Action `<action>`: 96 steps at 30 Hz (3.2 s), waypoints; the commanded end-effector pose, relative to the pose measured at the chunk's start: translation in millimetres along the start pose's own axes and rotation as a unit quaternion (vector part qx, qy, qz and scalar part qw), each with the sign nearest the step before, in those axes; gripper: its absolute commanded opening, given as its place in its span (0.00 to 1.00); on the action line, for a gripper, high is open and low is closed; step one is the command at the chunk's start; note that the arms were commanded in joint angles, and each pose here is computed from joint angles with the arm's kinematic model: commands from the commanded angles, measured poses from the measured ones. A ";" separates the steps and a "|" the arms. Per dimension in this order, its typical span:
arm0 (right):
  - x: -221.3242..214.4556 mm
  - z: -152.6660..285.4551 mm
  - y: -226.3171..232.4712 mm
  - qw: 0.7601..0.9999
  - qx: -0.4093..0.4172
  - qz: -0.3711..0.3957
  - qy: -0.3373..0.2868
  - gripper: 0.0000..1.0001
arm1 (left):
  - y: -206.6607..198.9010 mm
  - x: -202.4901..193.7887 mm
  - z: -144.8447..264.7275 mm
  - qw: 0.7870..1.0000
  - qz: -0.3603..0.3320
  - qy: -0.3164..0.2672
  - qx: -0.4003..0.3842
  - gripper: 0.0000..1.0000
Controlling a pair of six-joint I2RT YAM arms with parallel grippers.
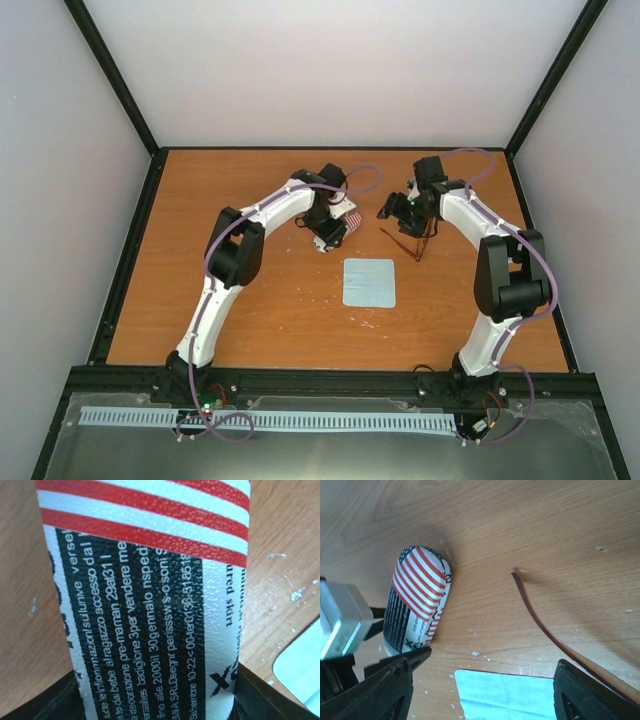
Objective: Organize the sunglasses
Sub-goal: Pick up the sunglasses case from the center of the board, then open the sunglasses case.
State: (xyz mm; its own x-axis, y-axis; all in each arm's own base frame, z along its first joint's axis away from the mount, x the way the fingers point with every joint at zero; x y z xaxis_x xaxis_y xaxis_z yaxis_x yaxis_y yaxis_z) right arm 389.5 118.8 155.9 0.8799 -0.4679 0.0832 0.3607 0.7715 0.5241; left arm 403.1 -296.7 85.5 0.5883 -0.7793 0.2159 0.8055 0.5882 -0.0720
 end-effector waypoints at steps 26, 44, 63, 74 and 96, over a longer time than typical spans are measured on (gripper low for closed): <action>-24.7 103.4 118.6 0.820 0.522 0.235 -0.003 0.80 | -31.6 15.3 224.5 0.760 -0.091 -0.382 -0.517 0.44; -43.3 107.4 123.9 0.772 0.590 0.235 0.028 0.62 | -35.2 15.5 245.2 0.740 -0.106 -0.400 -0.530 0.42; -51.4 87.1 133.9 0.806 0.532 0.252 0.050 0.20 | -33.8 17.0 241.6 0.756 -0.103 -0.392 -0.514 0.60; -52.0 94.4 134.0 0.825 0.494 0.274 0.038 0.17 | -23.1 14.5 222.6 0.828 -0.103 -0.370 -0.408 0.99; -68.3 113.9 130.4 0.824 0.478 0.299 0.063 0.15 | 36.5 -3.7 161.3 0.890 -0.058 -0.330 -0.310 0.99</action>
State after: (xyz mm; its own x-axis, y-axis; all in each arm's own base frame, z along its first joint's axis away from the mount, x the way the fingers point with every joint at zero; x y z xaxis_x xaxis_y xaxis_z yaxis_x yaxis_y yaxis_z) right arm 365.3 201.8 271.4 0.9060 -0.1020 0.4107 -0.3847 0.2057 0.8998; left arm 397.0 -254.9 258.0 0.5289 -0.3912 0.7531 0.8265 0.0361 -0.5617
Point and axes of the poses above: each gripper's point midway between its finger pads, its own z axis back along the fingers, its own y axis along the line the jaws close on, x = y × z, the point moved 6 cm from there along z, back along the fingers, and after that the axes turned 7 degrees about -z, right-handed, at the moved point
